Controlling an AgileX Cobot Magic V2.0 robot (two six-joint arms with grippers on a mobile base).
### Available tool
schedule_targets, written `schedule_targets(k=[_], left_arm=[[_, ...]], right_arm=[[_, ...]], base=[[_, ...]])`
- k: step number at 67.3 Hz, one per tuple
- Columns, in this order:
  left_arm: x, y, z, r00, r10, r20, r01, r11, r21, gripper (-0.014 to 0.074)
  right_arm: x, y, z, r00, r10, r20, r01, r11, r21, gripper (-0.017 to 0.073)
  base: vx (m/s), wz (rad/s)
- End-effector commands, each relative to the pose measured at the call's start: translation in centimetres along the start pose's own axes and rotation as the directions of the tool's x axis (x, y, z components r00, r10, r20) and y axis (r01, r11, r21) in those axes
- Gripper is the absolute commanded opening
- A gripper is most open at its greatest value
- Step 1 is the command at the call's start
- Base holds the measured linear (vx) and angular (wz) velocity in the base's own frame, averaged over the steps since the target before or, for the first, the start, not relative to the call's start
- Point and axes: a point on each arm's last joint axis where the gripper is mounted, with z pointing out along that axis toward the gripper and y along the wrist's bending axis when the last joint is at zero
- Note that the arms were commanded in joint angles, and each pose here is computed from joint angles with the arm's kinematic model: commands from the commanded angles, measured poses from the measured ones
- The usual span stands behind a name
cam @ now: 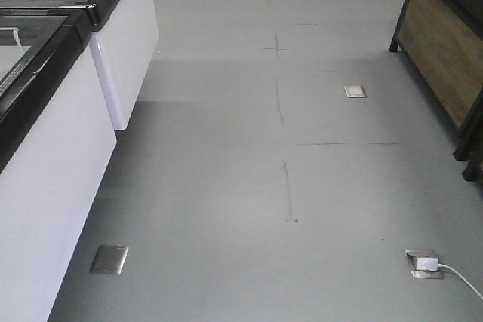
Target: Left arm holds basket, right arm returns cookies
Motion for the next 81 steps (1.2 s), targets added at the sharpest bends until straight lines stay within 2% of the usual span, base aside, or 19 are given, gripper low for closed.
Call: schedule_targets(k=[1,20,38,49,65,72,77,81], left_arm=[[-2.2,-0.1,1.2,1.000,-0.007,-0.024,0.007,1.000,0.001,-0.0006],[-2.2,-0.1,3.3,0.997,-0.004,-0.072,0.004,1.000,0.001,-0.0006],[-2.4,-0.1,3.3,0.999,0.009,-0.050,-0.009,1.000,0.003,0.0028],[-2.6,-0.1,3.2,0.999,0.024,-0.044,-0.024,1.000,0.004,0.0148],[-3.1,-0.1,3.2,1.000,0.024,-0.012,-0.024,1.000,0.004,0.0440],[-3.3,-0.1,3.2,1.000,0.021,0.009,-0.021,1.000,0.004,0.0522],[-3.1,-0.1,3.2,1.000,-0.009,-0.001,0.009,1.000,0.007,0.0543],[-2.9,-0.2,3.2,0.997,-0.074,-0.023,0.074,0.997,0.015,0.0544]], right_arm=[[-0.6,0.0,-0.1,0.997,-0.008,0.077,0.008,1.000,-0.005,-0.0003],[-0.6,0.0,-0.1,0.997,-0.008,0.077,0.008,1.000,-0.005,-0.0003],[-0.6,0.0,-0.1,0.997,-0.008,0.077,0.008,1.000,-0.005,-0.0003],[-0.6,0.0,-0.1,0.997,-0.008,0.077,0.008,1.000,-0.005,-0.0003],[-0.6,0.0,-0.1,0.997,-0.008,0.077,0.008,1.000,-0.005,-0.0003],[-0.6,0.0,-0.1,0.997,-0.008,0.077,0.008,1.000,-0.005,-0.0003],[-0.6,0.0,-0.1,0.997,-0.008,0.077,0.008,1.000,-0.005,-0.0003],[-0.6,0.0,-0.1,0.997,-0.008,0.077,0.008,1.000,-0.005,-0.0003]], base=[[0.00,0.00],[0.00,0.00],[0.00,0.00],[0.00,0.00],[0.00,0.00],[0.00,0.00],[0.00,0.00],[0.00,0.00]])
